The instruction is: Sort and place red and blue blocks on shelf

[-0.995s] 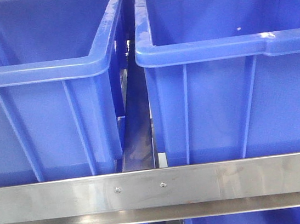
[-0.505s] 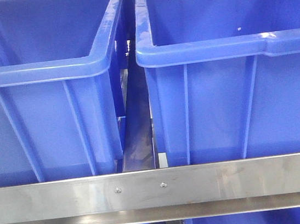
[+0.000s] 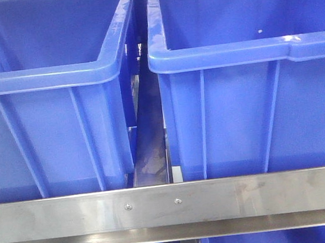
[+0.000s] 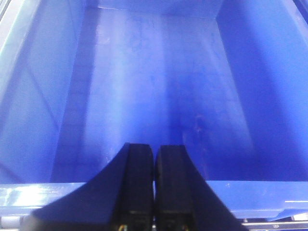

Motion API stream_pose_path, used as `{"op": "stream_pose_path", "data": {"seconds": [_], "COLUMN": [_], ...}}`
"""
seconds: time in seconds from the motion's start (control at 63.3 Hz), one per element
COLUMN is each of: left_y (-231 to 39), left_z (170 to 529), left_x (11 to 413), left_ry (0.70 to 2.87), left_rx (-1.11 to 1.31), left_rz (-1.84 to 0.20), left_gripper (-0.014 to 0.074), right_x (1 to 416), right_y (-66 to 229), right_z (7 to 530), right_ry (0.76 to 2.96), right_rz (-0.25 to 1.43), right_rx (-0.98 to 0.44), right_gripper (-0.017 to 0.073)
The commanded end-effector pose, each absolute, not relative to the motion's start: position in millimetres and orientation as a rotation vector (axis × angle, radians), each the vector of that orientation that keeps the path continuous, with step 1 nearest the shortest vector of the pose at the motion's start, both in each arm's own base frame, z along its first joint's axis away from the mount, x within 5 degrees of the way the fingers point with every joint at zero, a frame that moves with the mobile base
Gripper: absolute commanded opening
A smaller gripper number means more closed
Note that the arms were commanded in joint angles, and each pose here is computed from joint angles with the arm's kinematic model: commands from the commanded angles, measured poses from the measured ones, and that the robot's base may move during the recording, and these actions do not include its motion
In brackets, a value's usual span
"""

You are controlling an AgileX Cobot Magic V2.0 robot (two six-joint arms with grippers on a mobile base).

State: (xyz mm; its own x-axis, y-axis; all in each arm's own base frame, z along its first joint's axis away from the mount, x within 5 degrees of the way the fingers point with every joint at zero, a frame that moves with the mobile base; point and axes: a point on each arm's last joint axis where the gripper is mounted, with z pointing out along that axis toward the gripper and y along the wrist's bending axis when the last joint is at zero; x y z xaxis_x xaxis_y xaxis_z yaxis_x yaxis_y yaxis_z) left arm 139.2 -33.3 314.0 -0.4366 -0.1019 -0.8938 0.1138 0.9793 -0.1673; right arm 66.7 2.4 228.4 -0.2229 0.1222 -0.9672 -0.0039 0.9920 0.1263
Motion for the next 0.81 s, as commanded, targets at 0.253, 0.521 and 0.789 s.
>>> {"op": "stream_pose_path", "data": {"seconds": [0.253, 0.521, 0.789], "left_y": [-35.1, -35.1, -35.1], "left_z": [329.1, 329.1, 329.1], "left_x": [140.8, 140.8, 140.8], "left_ry": [1.910, 1.910, 1.910], "left_rx": [0.022, 0.022, 0.022], "left_rz": [-0.270, -0.270, -0.270], "left_gripper": [0.0124, 0.0124, 0.0124], "right_x": [57.3, 55.6, 55.7], "right_y": [1.5, 1.1, 1.2], "right_z": [190.8, 193.8, 195.0], "right_ry": [1.639, 1.601, 1.588], "right_rz": [0.103, 0.081, 0.081], "right_rx": [0.070, 0.049, 0.049], "right_gripper": [0.0048, 0.0048, 0.0048]}}
